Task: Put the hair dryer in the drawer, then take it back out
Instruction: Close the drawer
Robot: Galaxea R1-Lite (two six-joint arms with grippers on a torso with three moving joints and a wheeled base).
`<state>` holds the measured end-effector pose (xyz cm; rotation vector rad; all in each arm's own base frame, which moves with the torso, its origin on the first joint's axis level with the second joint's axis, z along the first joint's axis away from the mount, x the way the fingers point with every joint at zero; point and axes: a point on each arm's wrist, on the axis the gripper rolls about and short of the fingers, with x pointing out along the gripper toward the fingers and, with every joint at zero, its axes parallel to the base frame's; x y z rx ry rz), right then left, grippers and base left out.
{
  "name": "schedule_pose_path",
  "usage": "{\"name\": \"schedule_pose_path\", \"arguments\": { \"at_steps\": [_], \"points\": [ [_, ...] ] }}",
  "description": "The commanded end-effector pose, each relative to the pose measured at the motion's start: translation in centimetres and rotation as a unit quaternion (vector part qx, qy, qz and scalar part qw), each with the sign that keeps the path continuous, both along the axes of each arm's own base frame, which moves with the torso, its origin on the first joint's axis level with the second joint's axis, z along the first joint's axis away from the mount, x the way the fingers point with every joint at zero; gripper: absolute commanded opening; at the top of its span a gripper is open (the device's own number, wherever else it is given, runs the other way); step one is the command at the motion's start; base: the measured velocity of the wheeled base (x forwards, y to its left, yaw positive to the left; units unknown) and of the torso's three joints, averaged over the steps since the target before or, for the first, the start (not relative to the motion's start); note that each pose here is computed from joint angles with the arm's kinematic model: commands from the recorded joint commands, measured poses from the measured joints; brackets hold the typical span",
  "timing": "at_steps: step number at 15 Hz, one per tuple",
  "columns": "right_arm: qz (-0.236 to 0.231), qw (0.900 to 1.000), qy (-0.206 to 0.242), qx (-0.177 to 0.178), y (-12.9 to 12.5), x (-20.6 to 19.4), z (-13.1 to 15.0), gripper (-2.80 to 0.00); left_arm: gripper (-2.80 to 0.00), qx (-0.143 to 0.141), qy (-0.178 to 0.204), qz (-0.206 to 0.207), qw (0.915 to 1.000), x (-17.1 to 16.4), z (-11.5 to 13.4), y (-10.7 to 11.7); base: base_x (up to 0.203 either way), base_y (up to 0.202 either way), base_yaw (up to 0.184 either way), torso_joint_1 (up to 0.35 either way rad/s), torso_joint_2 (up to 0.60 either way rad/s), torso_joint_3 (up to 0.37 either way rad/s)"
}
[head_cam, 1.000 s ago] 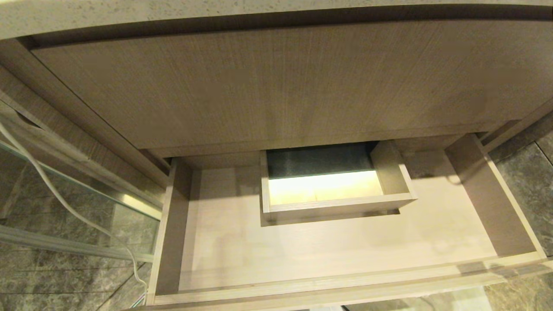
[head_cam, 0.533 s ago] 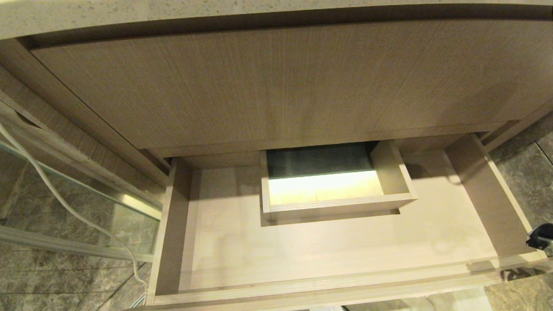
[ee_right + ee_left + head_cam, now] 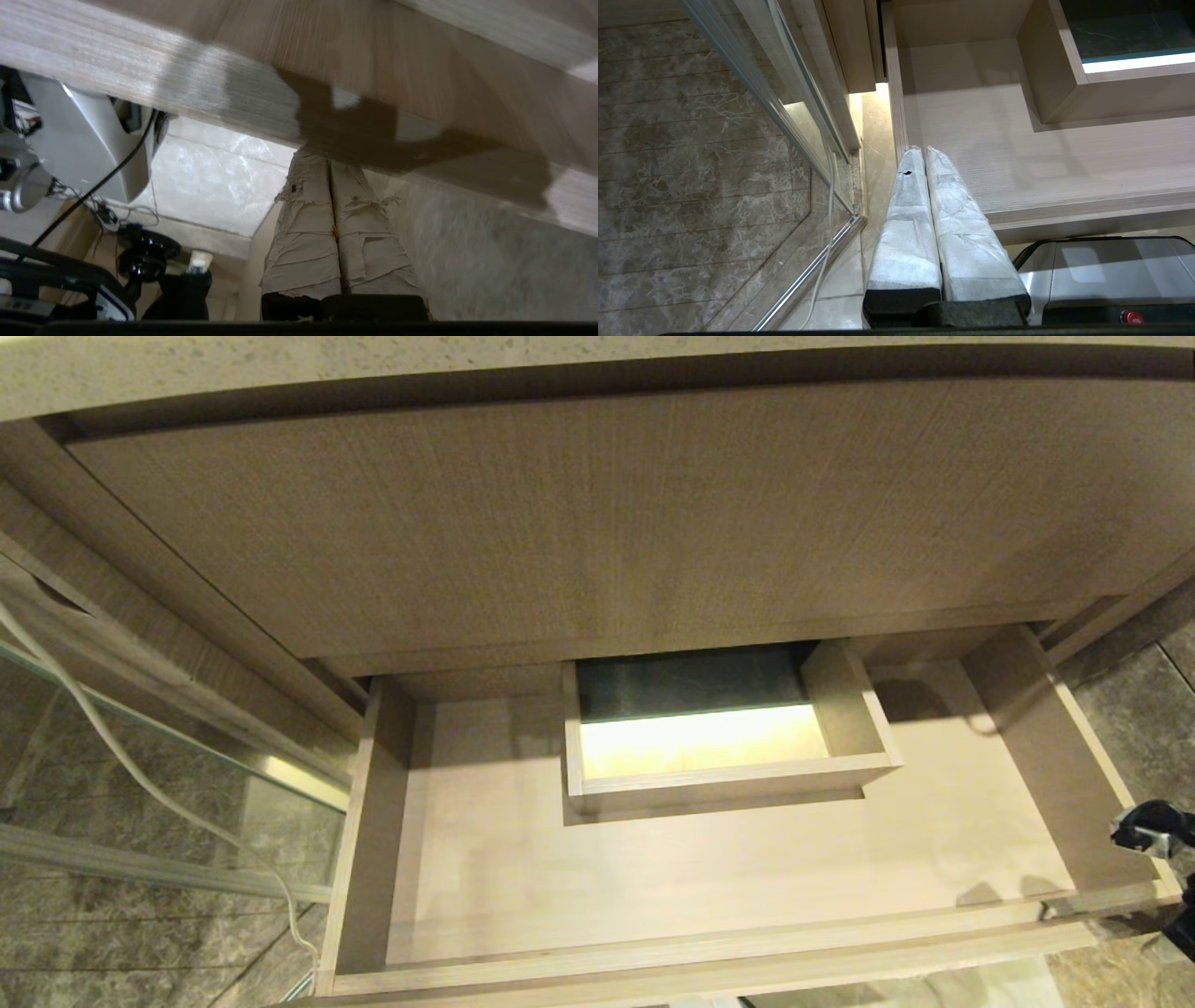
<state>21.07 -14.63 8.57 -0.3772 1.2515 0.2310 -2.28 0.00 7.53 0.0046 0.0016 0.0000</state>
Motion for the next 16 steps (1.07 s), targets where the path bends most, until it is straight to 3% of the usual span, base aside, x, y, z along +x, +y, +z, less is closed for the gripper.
{"name": "schedule_pose_path", "arguments": {
  "at_steps": [1,3,5,9,10,11,16],
  "points": [
    [0.010,0.998,-0.055,0.007,-0.4,0.8,0.4,-2.80,-2.80,0.000,0.000,0.000,1.0000,0.0,0.0,0.0,0.000,0.000,0.000,0.000,0.00,0.000],
    [0.008,0.996,-0.091,0.010,-0.6,1.3,0.9,-2.80,-2.80,0.000,0.000,0.000,1.0000,0.0,0.0,0.0,0.000,0.000,0.000,0.000,0.00,0.000],
    [-0.009,0.987,-0.156,0.028,-0.7,2.8,1.8,-2.80,-2.80,0.000,0.001,0.000,1.0000,0.0,0.0,0.0,0.000,0.000,0.000,0.000,0.00,0.000],
    [-0.035,0.958,-0.278,0.067,0.1,6.2,3.9,-2.80,-2.80,0.000,0.000,0.000,1.0000,0.0,0.0,0.0,0.000,0.000,0.000,0.000,0.00,0.000],
    [-0.038,0.942,-0.325,0.069,0.5,7.5,4.8,-2.80,-2.80,0.000,0.000,0.000,1.0000,0.0,0.0,0.0,0.000,0.000,0.000,0.000,0.00,0.000],
    [-0.038,0.934,-0.348,0.074,0.9,8.2,5.4,-2.80,-2.80,0.000,0.001,0.000,1.0000,0.0,0.0,0.0,0.000,0.000,0.000,0.000,0.00,0.000],
    [-0.041,0.935,-0.345,0.076,1.9,5.8,7.1,-2.80,-2.80,0.000,0.000,0.000,1.0000,0.0,0.0,0.0,0.000,0.000,0.000,0.000,0.00,0.000]
  ]
}}
